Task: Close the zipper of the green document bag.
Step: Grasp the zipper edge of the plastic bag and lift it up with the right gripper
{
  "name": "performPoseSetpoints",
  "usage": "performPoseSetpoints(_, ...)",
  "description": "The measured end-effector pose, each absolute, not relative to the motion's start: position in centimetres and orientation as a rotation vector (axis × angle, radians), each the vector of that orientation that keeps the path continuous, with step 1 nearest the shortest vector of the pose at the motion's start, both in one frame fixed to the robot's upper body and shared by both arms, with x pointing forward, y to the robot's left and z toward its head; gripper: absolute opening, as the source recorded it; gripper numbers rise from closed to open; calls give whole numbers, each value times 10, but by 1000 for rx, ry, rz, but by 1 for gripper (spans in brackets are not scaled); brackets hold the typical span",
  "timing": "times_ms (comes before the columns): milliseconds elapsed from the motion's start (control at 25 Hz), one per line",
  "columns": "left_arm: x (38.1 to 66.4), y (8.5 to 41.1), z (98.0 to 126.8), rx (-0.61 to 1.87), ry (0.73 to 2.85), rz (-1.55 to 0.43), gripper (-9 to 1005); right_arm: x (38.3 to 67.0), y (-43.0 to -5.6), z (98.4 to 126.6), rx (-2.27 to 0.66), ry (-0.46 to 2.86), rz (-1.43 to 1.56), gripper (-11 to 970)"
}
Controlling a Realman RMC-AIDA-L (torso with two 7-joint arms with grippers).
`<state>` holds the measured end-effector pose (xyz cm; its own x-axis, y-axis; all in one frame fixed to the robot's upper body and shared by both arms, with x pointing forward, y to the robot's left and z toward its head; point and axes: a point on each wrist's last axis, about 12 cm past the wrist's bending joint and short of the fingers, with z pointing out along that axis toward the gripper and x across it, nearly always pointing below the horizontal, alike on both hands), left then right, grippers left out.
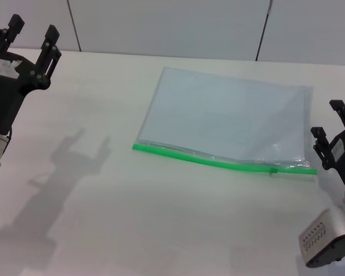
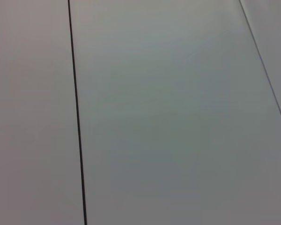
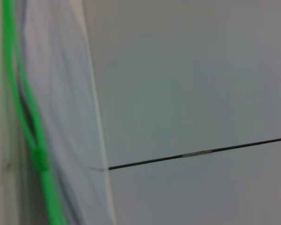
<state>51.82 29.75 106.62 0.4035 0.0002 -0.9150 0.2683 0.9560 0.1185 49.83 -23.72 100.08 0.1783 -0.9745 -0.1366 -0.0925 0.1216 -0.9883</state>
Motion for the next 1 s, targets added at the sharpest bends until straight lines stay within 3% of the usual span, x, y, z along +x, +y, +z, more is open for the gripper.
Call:
performPoseSetpoints(520,519,297,1067,266,1144,-175,635,504,-255,988,-1326,1304,-969,784)
performPoseSetpoints(1000,519,297,1067,266,1144,-174,636,497,-230,985,-1397,1274,-921,782)
